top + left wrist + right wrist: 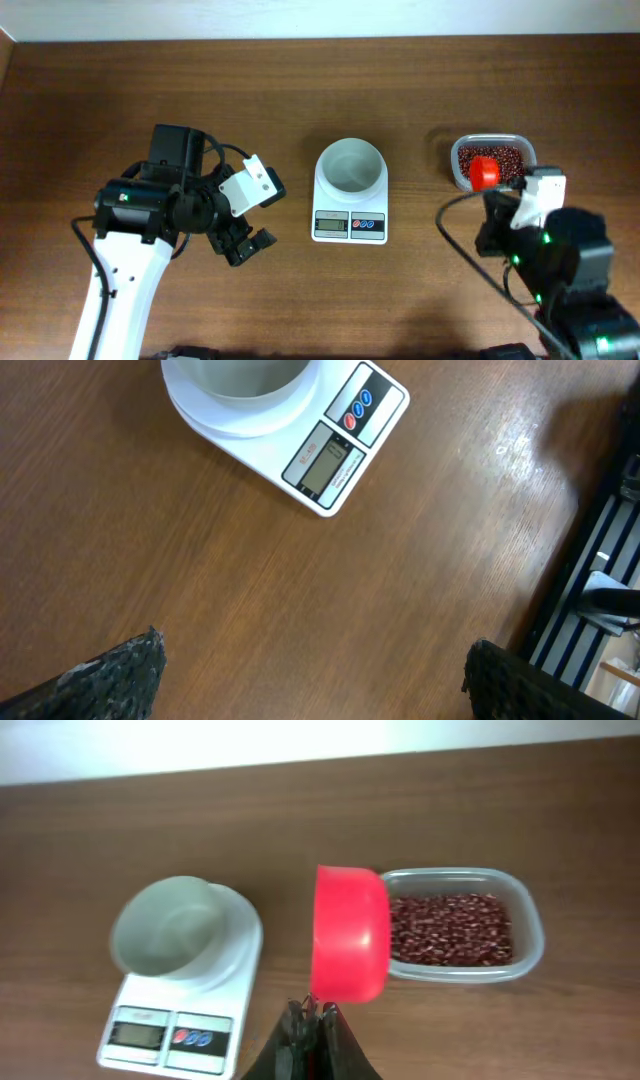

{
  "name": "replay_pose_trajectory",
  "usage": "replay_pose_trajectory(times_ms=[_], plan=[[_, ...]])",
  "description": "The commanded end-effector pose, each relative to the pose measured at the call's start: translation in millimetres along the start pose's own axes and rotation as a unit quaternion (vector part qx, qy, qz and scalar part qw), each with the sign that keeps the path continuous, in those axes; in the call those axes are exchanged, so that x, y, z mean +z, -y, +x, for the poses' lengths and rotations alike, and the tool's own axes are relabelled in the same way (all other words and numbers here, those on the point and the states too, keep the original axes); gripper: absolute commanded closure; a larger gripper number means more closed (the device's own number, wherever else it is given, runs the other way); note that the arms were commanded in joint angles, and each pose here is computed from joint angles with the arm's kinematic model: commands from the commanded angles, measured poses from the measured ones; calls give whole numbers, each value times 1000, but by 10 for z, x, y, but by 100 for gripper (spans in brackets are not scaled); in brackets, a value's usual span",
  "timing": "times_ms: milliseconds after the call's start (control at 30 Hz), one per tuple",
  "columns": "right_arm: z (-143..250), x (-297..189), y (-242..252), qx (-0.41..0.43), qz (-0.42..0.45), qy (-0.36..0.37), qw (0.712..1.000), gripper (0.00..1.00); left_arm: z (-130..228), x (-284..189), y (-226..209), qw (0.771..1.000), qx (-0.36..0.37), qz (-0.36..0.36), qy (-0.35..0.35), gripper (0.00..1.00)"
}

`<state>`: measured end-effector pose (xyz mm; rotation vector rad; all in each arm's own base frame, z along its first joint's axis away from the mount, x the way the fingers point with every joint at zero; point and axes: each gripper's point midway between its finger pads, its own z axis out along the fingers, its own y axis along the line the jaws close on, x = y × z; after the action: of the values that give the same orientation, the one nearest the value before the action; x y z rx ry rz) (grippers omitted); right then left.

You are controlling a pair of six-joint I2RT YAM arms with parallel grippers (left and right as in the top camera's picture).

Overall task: Scoop and weigh 50g on scale
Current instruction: 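Dip the scoop into the red beans and scoop them up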

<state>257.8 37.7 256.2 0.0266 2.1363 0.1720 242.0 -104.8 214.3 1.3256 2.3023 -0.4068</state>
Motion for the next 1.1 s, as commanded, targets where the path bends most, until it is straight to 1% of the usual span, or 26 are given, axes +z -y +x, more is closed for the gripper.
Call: replay_pose_trajectory(times_ms=[0, 33, 67, 100, 133, 200, 233, 300, 400, 467, 500, 567, 633, 733, 767, 800, 867, 933, 1067], plan=[[-215, 129, 180, -16, 68, -43, 997, 96, 7, -4, 10, 1000, 7, -1, 1, 1], [-253, 179, 234, -20, 90, -67, 993, 96, 7, -4, 10, 1000, 7, -1, 1, 1], [-276, 286, 352, -36, 131, -119, 984, 96, 8, -4, 11, 1000, 7, -1, 1, 1], [-297, 343, 430, -39, 153, -144, 977, 96, 7, -4, 10, 1000, 7, -1, 1, 1], [-334, 512, 586, -38, 183, -191, 964, 96, 7, -4, 10, 1000, 7, -1, 1, 1], [-351, 753, 743, -42, 196, -222, 954, 96, 7, -4, 10, 1000, 7, -1, 1, 1], [-277, 943, 872, -47, 204, -247, 946, 96, 7, -4, 10, 1000, 7, -1, 1, 1], [-156, 1188, 1055, -51, 213, -273, 937, 96, 7, -4, 10, 1000, 7, -1, 1, 1], [-17, 1411, 1247, -37, 224, -293, 929, 96, 7, -4, 10, 1000, 7, -1, 1, 1], [39, 1540, 1281, -41, 210, -301, 929, 96, 7, -4, 10, 1000, 7, -1, 1, 1], [124, 1599, 1321, -42, 201, -315, 927, 96, 7, -4, 10, 1000, 7, -1, 1, 1], [238, 1660, 1360, -25, 186, -332, 925, 96, 7, -4, 10, 1000, 7, -1, 1, 1], [329, 1683, 1391, -4, 169, -344, 924, 96, 8, -4, 11, 1000, 7, -1, 1, 1], [390, 1657, 1417, 0, 170, -355, 920, 96, 7, -4, 10, 1000, 7, -1, 1, 1], [425, 1662, 1377, 3, 156, -359, 920, 96, 7, -4, 10, 1000, 7, -1, 1, 1], [495, 1687, 1252, 9, 106, -366, 924, 96, 7, -4, 10, 1000, 7, -1, 1, 1], [545, 1688, 1200, 35, 74, -368, 926, 96, 7, -4, 10, 1000, 7, -1, 1, 1], [535, 1689, 1191, 58, 51, -362, 929, 96, 7, -4, 10, 1000, 7, -1, 1, 1], [638, 1666, 1312, 108, 28, -356, 928, 96, 7, -4, 10, 1000, 7, -1, 1, 1]])
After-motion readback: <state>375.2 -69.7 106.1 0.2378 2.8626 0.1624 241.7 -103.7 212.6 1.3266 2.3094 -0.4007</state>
